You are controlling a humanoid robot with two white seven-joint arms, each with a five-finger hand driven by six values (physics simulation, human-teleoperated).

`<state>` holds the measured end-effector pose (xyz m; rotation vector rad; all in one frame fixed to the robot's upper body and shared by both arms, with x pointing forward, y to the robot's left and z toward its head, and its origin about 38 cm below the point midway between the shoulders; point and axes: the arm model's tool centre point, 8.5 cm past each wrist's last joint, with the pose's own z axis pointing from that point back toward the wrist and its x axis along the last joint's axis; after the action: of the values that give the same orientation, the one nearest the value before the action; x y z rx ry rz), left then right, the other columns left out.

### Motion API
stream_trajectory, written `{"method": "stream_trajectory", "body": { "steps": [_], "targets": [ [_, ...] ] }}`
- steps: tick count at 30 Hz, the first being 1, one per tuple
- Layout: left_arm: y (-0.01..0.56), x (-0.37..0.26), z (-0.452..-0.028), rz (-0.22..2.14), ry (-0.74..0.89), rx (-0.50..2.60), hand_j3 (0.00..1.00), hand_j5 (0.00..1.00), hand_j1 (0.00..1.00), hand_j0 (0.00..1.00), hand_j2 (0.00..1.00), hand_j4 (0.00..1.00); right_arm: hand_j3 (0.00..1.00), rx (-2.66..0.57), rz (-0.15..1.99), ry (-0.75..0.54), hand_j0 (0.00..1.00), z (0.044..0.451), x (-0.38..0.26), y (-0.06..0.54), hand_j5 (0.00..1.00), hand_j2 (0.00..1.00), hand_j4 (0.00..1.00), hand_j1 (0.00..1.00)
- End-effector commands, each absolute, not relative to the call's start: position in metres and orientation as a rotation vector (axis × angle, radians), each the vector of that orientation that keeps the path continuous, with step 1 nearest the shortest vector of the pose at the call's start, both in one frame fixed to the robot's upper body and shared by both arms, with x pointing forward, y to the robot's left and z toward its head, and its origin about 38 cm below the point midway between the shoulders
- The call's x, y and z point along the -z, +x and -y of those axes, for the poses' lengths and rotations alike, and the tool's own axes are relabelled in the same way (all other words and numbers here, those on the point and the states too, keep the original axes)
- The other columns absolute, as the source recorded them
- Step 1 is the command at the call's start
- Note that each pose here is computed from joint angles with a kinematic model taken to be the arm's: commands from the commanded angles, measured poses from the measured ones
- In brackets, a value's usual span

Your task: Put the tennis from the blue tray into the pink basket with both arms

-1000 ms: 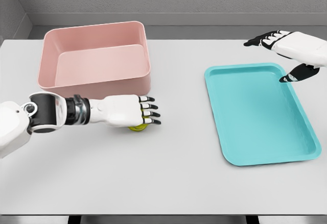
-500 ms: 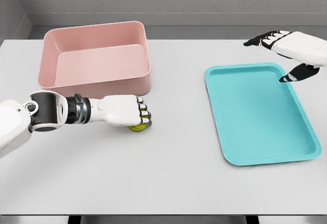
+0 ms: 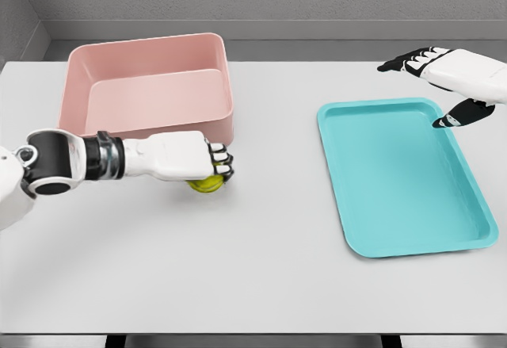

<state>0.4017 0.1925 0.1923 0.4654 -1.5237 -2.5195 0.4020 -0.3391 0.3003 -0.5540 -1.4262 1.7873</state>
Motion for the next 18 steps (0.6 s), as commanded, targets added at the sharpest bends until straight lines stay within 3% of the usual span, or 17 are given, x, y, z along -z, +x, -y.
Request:
{"method": "stream_trajectory", "body": {
  "steps": [1,6,14,18],
  "targets": [
    [0.411,-0.221,-0.206,1.609,0.493,2.400,0.00,0.00,0.00,0.00,0.00,0.00,1.00,-1.785,1.425,-0.554,1.00,0.340,-0.301,0.402,1.00,1.00,1.00,1.00],
    [0.423,-0.269,-0.224,1.738,0.579,2.244,0.00,0.00,0.00,0.00,0.00,0.00,1.00,-1.785,1.427,-0.553,1.00,0.339,-0.301,0.402,1.00,1.00,1.00,1.00],
    [0.485,-0.264,-0.309,1.521,0.719,2.010,0.00,0.00,0.00,0.00,0.00,0.00,1.00,-1.785,1.427,-0.553,1.00,0.339,-0.301,0.402,1.00,1.00,1.00,1.00],
    [0.512,-0.238,-0.340,1.405,0.696,1.886,0.00,0.00,0.00,0.00,0.00,0.00,1.00,-1.785,1.427,-0.553,1.00,0.339,-0.301,0.402,1.00,1.00,1.00,1.00]
  ]
}}
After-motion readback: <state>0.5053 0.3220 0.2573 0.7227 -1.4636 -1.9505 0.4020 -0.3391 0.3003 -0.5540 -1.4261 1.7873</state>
